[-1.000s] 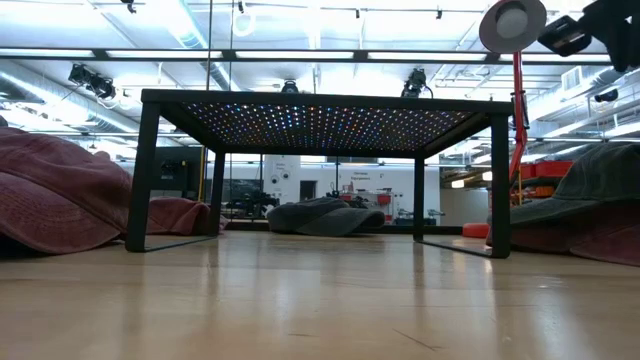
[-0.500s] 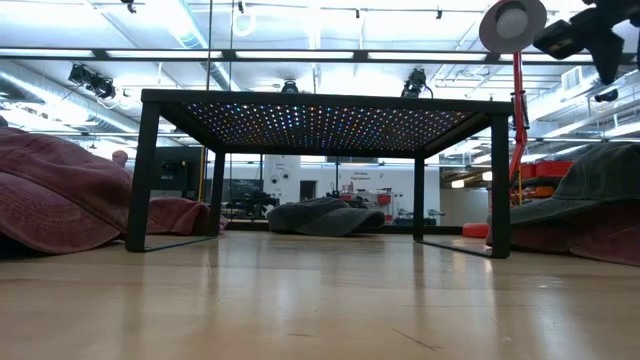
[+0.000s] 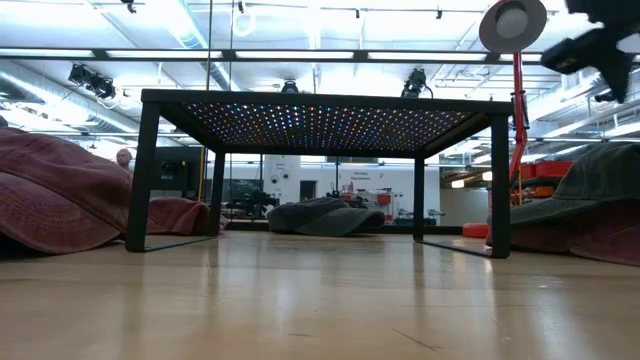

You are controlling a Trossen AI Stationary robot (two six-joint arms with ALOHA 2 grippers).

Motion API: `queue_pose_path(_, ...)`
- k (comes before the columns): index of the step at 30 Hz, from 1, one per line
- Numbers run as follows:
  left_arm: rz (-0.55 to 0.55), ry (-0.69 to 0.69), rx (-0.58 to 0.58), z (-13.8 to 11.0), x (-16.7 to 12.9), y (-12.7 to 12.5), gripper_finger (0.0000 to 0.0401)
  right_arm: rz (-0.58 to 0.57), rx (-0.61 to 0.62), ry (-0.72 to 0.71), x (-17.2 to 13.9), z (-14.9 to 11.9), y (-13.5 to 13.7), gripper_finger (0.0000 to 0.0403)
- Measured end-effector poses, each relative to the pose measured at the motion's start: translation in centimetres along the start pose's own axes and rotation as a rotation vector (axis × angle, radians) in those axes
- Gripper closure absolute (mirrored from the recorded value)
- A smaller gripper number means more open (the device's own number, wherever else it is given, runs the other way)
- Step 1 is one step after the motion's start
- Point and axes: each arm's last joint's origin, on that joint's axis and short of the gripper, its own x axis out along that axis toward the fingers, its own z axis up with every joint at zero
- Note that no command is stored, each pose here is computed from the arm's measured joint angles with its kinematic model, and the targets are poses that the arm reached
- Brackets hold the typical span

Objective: Pick & Place hat
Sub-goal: Put the bottom right black cap on the shelf

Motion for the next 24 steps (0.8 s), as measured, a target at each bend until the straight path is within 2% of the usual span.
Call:
queue_pose_path(6, 0.000, 0.000, 0.000, 0.0, 0.0, 0.0, 0.0353, 0.065, -0.011, 0.050, 1.3, -0.3, 1.2, 0.0227)
queue_pose_path(13, -0.001, 0.000, 0.000, 0.0, 0.0, 0.0, 0.0353, 0.156, -0.041, 0.030, 2.2, 0.0, 2.4, 0.0227)
queue_pose_path(24, 0.000, 0.000, 0.000, 0.0, 0.0, 0.0, 0.0353, 0.188, -0.034, -0.004, 4.6, 0.2, 3.4, 0.0227)
